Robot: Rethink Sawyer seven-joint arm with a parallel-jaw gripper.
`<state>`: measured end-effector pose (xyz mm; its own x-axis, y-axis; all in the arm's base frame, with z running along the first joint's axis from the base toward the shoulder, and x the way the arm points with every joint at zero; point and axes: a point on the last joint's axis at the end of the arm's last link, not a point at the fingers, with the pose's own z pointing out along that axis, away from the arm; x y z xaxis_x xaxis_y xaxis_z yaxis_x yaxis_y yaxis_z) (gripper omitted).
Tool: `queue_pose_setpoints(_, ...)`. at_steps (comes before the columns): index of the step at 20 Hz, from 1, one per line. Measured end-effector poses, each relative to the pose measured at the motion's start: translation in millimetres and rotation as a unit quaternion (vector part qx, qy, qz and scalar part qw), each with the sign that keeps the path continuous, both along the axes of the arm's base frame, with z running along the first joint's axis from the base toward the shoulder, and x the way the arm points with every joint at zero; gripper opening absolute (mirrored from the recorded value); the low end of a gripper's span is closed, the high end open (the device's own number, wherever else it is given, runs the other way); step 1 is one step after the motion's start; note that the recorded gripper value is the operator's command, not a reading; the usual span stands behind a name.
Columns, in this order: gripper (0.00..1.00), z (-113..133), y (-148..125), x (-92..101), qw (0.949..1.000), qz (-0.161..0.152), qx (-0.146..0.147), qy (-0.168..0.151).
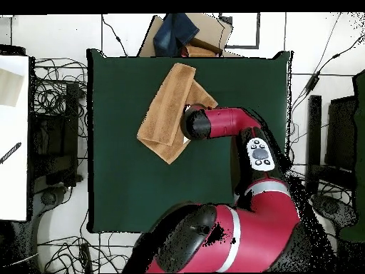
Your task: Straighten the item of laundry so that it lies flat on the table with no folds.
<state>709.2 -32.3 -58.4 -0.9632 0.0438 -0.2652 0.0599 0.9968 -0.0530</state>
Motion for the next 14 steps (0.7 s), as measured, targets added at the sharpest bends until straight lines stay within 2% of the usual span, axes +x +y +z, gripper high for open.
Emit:
queue_pose_setpoints(5, 0.00, 0, 3, -0.8, 0.9999, 0.008, -0.012, 0.000)
queue_pose_setpoints(10, 0.00, 5, 4, -6.7, 0.9999, 0.010, -0.010, -0.001)
queue_pose_setpoints(12, 0.00, 13, 4, -11.9, 0.9999, 0.009, -0.009, 0.002)
queue_pose_setpoints(14, 0.00, 33, -1, -23.6, 1.0000, 0.002, -0.005, 0.007)
